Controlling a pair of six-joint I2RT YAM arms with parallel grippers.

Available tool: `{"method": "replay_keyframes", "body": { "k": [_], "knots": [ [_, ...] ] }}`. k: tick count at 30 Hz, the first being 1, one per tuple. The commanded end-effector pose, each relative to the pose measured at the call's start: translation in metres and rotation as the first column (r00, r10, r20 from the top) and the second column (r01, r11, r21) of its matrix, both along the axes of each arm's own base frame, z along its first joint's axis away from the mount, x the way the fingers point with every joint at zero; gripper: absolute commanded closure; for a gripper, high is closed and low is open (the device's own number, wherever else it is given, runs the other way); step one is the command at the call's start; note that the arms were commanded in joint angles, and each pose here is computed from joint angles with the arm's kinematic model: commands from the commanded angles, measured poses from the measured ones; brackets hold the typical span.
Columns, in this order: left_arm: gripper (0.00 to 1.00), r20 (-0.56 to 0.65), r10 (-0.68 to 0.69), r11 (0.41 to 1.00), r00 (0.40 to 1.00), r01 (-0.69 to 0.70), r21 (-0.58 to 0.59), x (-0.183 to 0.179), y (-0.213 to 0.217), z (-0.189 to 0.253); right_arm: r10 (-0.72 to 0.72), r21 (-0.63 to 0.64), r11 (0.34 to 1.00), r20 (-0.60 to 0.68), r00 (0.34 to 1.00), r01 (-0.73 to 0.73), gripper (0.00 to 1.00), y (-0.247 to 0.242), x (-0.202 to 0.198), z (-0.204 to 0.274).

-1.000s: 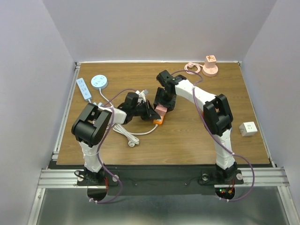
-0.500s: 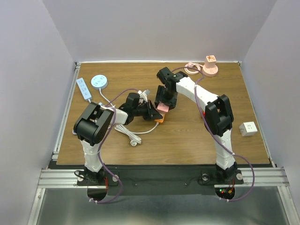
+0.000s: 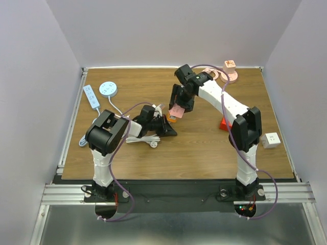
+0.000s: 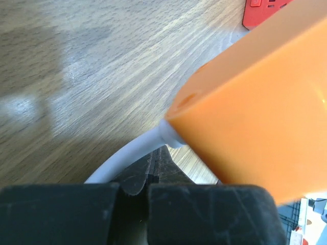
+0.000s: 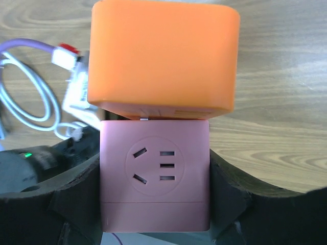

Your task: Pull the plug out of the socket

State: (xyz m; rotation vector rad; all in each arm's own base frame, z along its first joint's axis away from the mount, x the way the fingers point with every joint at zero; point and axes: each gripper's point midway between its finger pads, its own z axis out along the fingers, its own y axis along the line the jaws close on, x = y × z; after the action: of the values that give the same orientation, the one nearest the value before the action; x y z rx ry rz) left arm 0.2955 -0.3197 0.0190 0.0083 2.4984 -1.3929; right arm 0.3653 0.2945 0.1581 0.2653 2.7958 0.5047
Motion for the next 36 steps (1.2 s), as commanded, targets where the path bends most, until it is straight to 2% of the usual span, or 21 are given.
{"method": "replay_keyframes", "body": {
  "k": [1,6,7,9,12,17,20,22,25,27,30,31,32,36],
  "knots": [
    [1.00,-0.089,0.091,0.971,0.992,-0.068,0.227,-0.018,0.038,-0.047,0.020,0.033,0.999,-0.013,1.000,-0.020,1.00,-0.005,-0.006,0.007],
    [1.00,0.030,0.077,0.992,0.997,-0.080,0.099,-0.004,0.023,0.035,0.054,0.079,0.996,-0.148,0.988,-0.042,0.99,-0.013,-0.011,-0.028],
    [1.00,0.087,0.076,0.994,0.993,-0.082,0.071,0.000,0.020,0.062,0.063,0.085,0.995,-0.157,0.986,-0.050,1.00,-0.016,-0.008,-0.032],
    [1.00,0.147,0.078,0.994,0.986,-0.089,0.069,0.009,0.020,0.087,0.079,0.112,0.992,-0.191,0.978,-0.058,1.00,-0.016,-0.005,-0.042],
    [1.00,0.167,0.064,0.993,0.984,-0.079,0.087,0.017,0.017,0.095,0.143,0.171,0.980,-0.234,0.962,-0.104,1.00,-0.009,-0.007,-0.053],
    [1.00,0.126,0.041,0.992,0.991,-0.055,0.111,0.019,0.012,0.074,0.186,0.185,0.973,-0.290,0.939,-0.136,0.97,-0.004,-0.005,-0.084],
    [1.00,0.109,0.033,0.990,0.994,-0.047,0.135,0.022,0.011,0.059,0.174,0.156,0.979,-0.295,0.940,-0.133,0.78,-0.006,-0.002,-0.094],
    [1.00,0.090,0.026,0.988,0.996,-0.040,0.147,0.022,0.011,0.047,0.172,0.154,0.979,-0.287,0.942,-0.132,0.58,-0.006,0.001,-0.093],
    [1.00,0.074,0.021,0.985,0.997,-0.033,0.170,0.024,0.011,0.032,0.169,0.146,0.980,-0.267,0.949,-0.133,0.41,-0.005,0.007,-0.091],
    [1.00,0.061,0.018,0.982,0.998,-0.029,0.185,0.025,0.011,0.022,0.171,0.149,0.980,-0.259,0.951,-0.136,0.36,-0.005,0.010,-0.089],
    [1.00,0.055,0.019,0.978,0.998,-0.030,0.207,0.027,0.013,0.010,0.181,0.154,0.977,-0.256,0.950,-0.144,0.22,-0.003,0.010,-0.088],
    [1.00,0.037,0.016,0.975,0.999,-0.024,0.220,0.025,0.014,0.000,0.183,0.155,0.977,-0.254,0.950,-0.147,0.07,-0.003,0.011,-0.088],
    [1.00,0.030,0.016,0.974,0.999,-0.022,0.226,0.025,0.015,-0.005,0.188,0.156,0.976,-0.251,0.950,-0.152,0.00,-0.003,0.011,-0.087],
    [1.00,-0.012,0.016,0.965,1.000,-0.013,0.261,0.018,0.022,-0.030,0.191,0.145,0.976,-0.231,0.954,-0.160,0.00,-0.004,0.014,-0.081]
  ]
}}
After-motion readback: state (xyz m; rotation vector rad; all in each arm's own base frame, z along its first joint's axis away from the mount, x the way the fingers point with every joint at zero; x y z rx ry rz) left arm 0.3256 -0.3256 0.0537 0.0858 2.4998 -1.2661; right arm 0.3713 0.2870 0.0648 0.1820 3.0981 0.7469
